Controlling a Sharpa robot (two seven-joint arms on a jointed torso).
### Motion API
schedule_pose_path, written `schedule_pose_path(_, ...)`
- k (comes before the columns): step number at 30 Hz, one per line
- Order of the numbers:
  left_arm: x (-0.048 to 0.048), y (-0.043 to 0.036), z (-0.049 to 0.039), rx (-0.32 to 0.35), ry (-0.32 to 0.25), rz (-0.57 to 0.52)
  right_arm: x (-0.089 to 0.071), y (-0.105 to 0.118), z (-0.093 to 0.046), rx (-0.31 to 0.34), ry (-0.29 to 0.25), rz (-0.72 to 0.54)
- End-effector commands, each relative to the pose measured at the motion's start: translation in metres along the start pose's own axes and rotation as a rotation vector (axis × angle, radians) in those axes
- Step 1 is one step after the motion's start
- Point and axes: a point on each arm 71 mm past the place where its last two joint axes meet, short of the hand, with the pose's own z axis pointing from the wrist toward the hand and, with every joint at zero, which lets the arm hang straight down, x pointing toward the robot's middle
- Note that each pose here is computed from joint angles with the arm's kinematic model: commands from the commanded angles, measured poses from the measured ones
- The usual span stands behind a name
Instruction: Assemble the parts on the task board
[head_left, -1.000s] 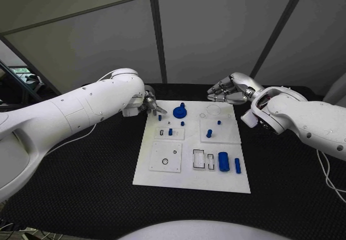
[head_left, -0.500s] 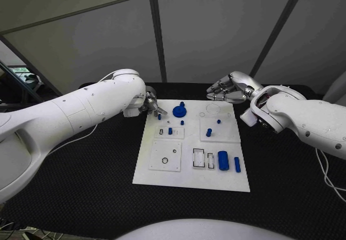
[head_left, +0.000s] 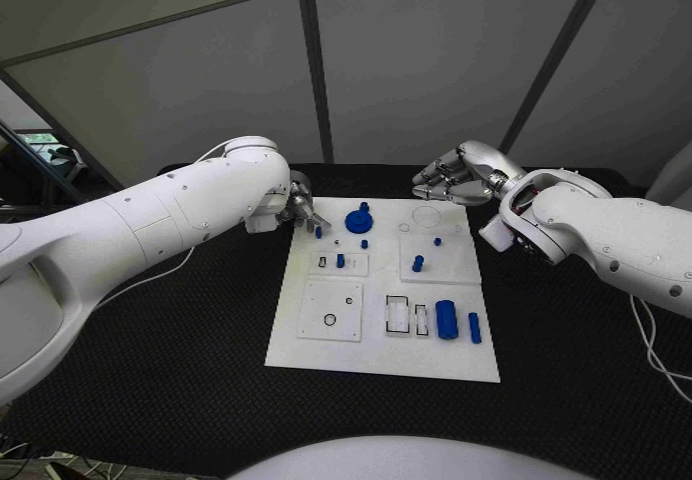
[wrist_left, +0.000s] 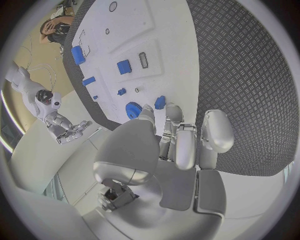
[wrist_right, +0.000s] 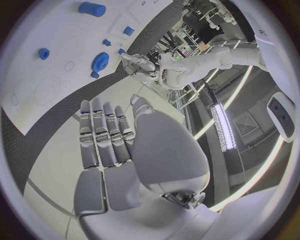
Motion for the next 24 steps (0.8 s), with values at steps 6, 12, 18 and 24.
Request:
schedule_pose_path(6, 0.0006, -0.0021, -0.0003, 0.005, 0.013, 0.016, -0.0001, 0.0001, 0.0009, 0.001, 0.009, 0.001)
schedule_pose_path(12, 0.0013, -0.0037, -0.0002, 0.008, 0.014, 0.017, -0.0004, -0.001, 0.0012, 0.007, 0.01, 0.001)
schedule_pose_path(18, 0.0013, -0.0039, 0.0, 0.01, 0.013, 0.016, -0.0003, -0.0011, 0.0014, 0.009, 0.011, 0.001)
schedule_pose_path(24, 0.002, -0.0053, 0.0007, 0.019, 0.023, 0.021, 0.0002, -0.0009, 0.0017, 0.01, 0.013, 0.001)
